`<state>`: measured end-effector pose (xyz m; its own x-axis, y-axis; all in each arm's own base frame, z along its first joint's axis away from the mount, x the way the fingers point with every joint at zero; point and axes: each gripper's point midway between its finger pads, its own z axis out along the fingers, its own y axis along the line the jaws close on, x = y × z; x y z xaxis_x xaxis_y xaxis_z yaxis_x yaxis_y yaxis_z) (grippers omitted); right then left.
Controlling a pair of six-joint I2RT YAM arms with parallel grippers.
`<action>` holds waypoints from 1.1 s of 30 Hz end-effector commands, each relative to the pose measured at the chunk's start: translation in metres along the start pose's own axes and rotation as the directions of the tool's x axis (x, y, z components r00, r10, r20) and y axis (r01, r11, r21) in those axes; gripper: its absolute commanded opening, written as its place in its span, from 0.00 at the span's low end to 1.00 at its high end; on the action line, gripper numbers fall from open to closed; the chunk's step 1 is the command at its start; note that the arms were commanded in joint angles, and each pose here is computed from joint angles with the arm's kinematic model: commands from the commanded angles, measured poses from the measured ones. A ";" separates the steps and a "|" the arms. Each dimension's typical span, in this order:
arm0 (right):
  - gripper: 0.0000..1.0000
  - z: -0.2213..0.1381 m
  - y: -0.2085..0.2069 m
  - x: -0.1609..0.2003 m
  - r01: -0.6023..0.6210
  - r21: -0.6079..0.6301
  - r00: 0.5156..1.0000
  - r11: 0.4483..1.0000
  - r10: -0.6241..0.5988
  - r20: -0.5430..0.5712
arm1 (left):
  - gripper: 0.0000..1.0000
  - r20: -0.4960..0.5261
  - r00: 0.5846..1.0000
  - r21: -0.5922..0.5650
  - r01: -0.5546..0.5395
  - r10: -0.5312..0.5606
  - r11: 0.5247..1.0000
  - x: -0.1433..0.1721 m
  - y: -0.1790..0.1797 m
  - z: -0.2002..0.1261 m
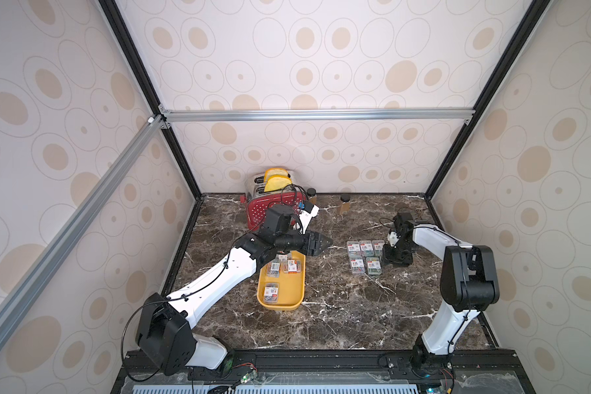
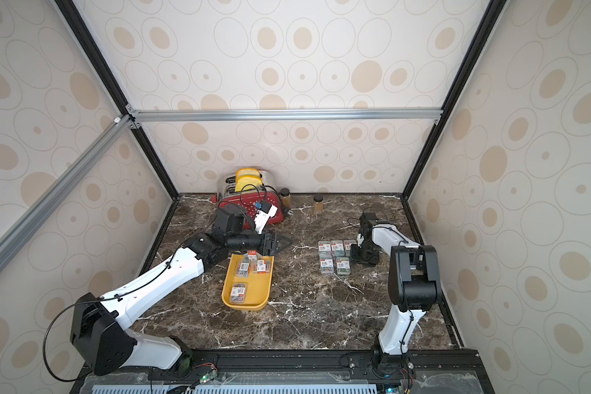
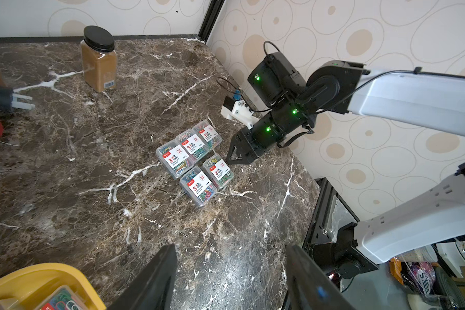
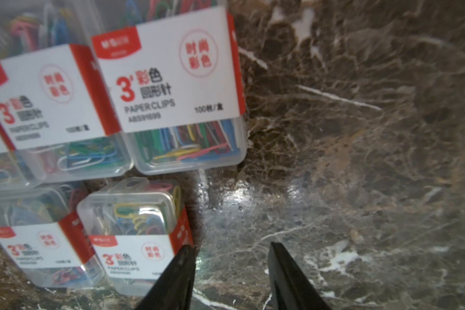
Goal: Take the paper clips out of the storage box
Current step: Adjust the boxed paper clips at the center of the board.
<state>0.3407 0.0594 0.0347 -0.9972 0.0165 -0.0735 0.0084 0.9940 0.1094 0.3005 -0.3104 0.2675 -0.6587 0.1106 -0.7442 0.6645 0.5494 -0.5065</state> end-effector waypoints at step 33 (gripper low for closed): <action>0.60 0.003 0.013 -0.011 0.017 -0.032 1.000 0.999 -0.017 0.008 | 0.91 -0.040 0.999 -0.093 0.004 -0.008 0.996 0.004 0.019 0.000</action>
<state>0.3491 0.0700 0.0299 -0.9969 0.0025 -0.0790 -0.0082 0.9910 0.1339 0.3064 -0.3023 0.2473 -0.6932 0.1364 -0.7077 0.6196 0.6144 -0.4885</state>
